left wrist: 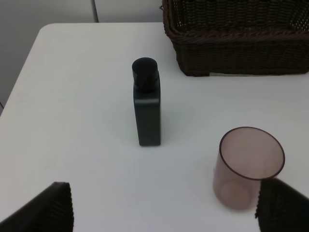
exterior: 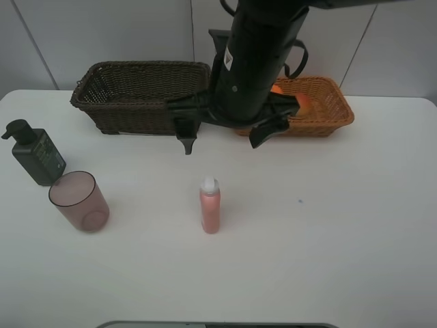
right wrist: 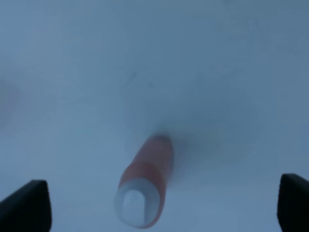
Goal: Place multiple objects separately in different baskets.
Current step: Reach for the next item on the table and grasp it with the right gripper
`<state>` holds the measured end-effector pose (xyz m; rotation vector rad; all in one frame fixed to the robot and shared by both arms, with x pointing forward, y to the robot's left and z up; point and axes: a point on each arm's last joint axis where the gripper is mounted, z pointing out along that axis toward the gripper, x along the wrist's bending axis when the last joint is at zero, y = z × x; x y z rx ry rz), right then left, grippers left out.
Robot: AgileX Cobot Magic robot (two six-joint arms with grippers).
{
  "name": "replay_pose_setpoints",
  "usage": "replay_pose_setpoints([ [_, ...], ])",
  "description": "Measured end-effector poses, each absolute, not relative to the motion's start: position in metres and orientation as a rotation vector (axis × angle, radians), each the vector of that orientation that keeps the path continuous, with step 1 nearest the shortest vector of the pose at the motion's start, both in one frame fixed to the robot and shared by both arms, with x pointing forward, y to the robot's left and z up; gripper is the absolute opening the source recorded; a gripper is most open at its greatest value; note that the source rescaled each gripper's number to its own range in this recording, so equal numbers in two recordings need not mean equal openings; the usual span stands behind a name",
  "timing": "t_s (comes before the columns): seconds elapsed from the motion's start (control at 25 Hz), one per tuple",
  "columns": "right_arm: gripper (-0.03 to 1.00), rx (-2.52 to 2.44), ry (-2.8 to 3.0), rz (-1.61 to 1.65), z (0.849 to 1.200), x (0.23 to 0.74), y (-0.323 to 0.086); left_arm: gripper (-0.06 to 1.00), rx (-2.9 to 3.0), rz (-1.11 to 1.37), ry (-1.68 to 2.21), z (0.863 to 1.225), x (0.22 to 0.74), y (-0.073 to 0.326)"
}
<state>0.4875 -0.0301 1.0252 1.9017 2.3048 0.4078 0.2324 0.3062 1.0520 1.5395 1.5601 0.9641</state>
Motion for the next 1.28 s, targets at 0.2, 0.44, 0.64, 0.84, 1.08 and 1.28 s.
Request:
replay_pose_setpoints([
  [0.2,0.98,1.910,2.314,0.337,1.008,0.485,-0.021,0.98,1.540,0.964,1.560,1.052,0.232,0.306],
  [0.44,0.98,1.941,2.299,0.232,0.982,0.488,-0.016,0.98,1.540,0.964,1.560,1.052,0.232,0.306],
  [0.64,0.98,1.940,2.299,0.177,0.959,0.491,-0.011,0.98,1.540,0.964,1.560,1.052,0.232,0.306],
  [0.84,0.98,1.933,2.309,0.121,0.940,0.492,-0.006,0.98,1.540,0.964,1.560,1.052,0.232,0.306],
  [1.08,0.92,1.930,2.315,0.084,0.927,0.492,-0.004,0.98,1.540,0.964,1.560,1.052,0.232,0.306],
  [1.28,0.30,1.931,2.315,0.090,0.927,0.492,-0.004,0.98,1.540,0.964,1.560,1.052,0.232,0.306],
])
